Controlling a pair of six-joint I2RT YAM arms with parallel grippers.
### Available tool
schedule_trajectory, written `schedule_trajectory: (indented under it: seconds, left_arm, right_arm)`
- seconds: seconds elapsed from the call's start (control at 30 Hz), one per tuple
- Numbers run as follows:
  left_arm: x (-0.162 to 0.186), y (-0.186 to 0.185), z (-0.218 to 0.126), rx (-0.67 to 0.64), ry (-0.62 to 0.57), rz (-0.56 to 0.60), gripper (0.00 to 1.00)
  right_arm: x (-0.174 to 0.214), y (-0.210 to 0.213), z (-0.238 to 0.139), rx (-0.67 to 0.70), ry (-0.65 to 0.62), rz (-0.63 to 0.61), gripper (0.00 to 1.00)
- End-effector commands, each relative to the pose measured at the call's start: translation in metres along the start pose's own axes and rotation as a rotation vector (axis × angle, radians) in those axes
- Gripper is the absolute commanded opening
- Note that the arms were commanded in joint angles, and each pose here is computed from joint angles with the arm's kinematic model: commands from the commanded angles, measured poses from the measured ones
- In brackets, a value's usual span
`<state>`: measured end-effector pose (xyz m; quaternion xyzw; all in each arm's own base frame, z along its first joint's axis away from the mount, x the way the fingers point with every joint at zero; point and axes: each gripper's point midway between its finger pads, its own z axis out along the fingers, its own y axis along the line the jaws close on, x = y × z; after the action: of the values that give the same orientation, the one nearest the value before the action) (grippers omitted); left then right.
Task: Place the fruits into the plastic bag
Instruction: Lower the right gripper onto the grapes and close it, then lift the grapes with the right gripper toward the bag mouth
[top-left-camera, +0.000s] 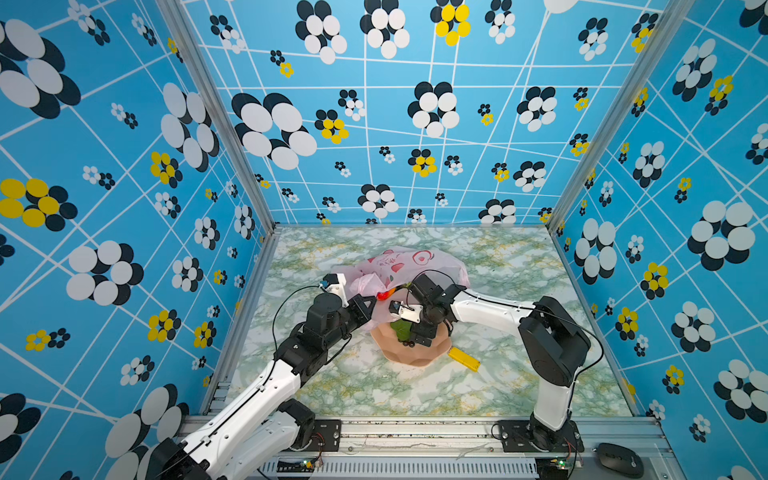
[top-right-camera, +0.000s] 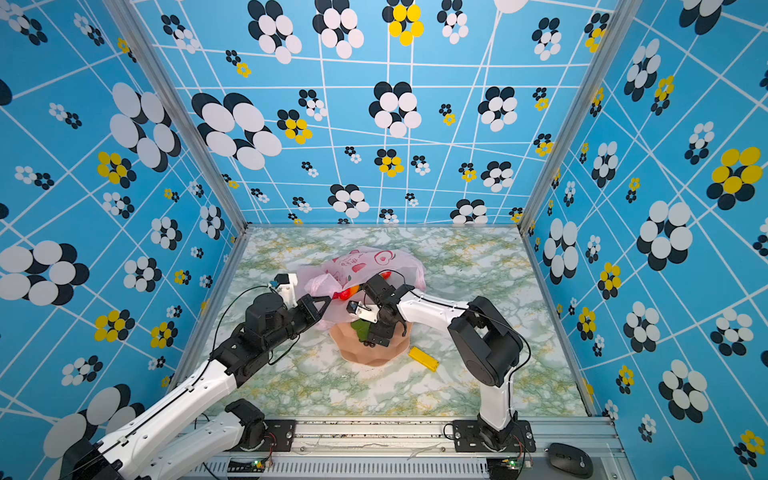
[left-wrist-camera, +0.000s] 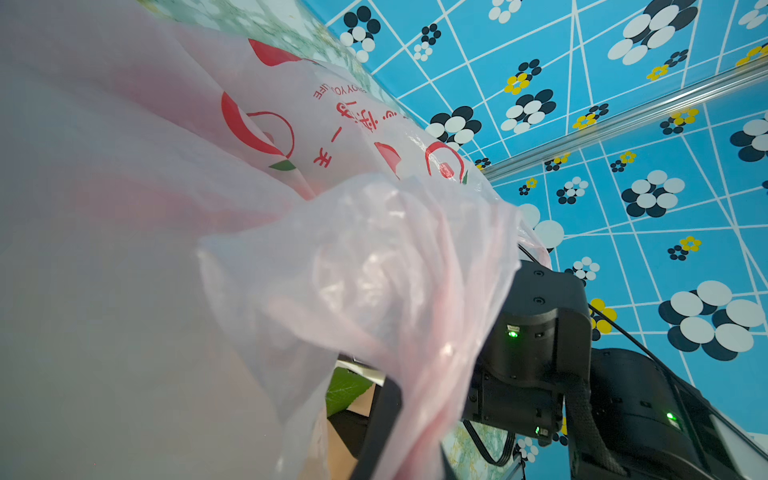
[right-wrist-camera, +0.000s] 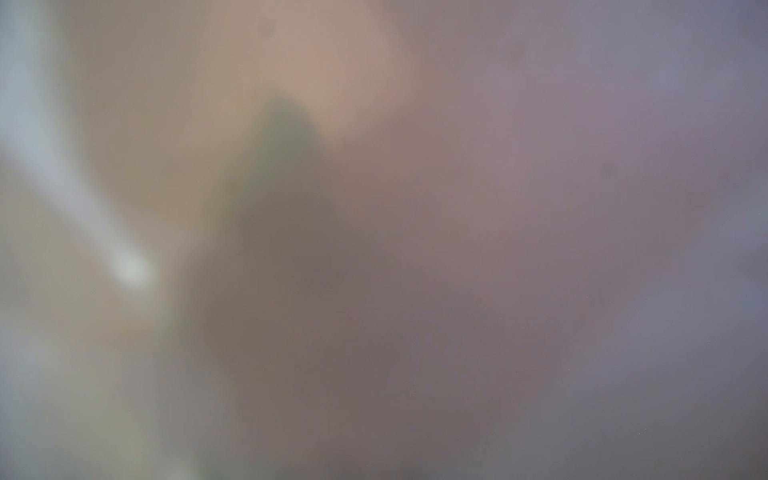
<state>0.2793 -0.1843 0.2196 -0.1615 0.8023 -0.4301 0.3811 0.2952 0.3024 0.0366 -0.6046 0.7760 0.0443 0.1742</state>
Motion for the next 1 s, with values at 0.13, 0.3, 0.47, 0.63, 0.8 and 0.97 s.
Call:
schedule_trajectory:
  seconds: [0.13,0.3,0.47,0.63,0.8,0.97]
  left_arm:
    - [-0.009,-0.01,-0.005,0.031,-0.026,0.006,0.0]
    - [-0.009,-0.013,-0.007,0.036,-0.025,0.007,0.0]
    - [-0.009,-0.014,-0.007,0.039,-0.023,-0.004,0.0]
    - [-0.009,-0.016,-0.007,0.044,-0.021,-0.009,0.0]
    - [-0.009,-0.016,-0.008,0.042,-0.022,-0.007,0.0]
    - [-0.01,-0.016,-0.007,0.043,-0.025,-0.006,0.0]
  right_arm:
    - [0.01,-0.003,0.009,-0.04,-0.011,0.122,0.86]
    - [0.001,-0.003,0.003,-0.094,-0.09,0.201,0.72]
    - [-0.008,-0.002,-0.004,-0.14,-0.169,0.25,0.65]
    - [-0.016,-0.003,-0.01,-0.19,-0.239,0.312,0.56]
    - [-0.03,-0.002,-0.022,-0.24,-0.368,0.366,0.5]
    - [-0.047,-0.002,-0.031,-0.316,-0.499,0.439,0.43]
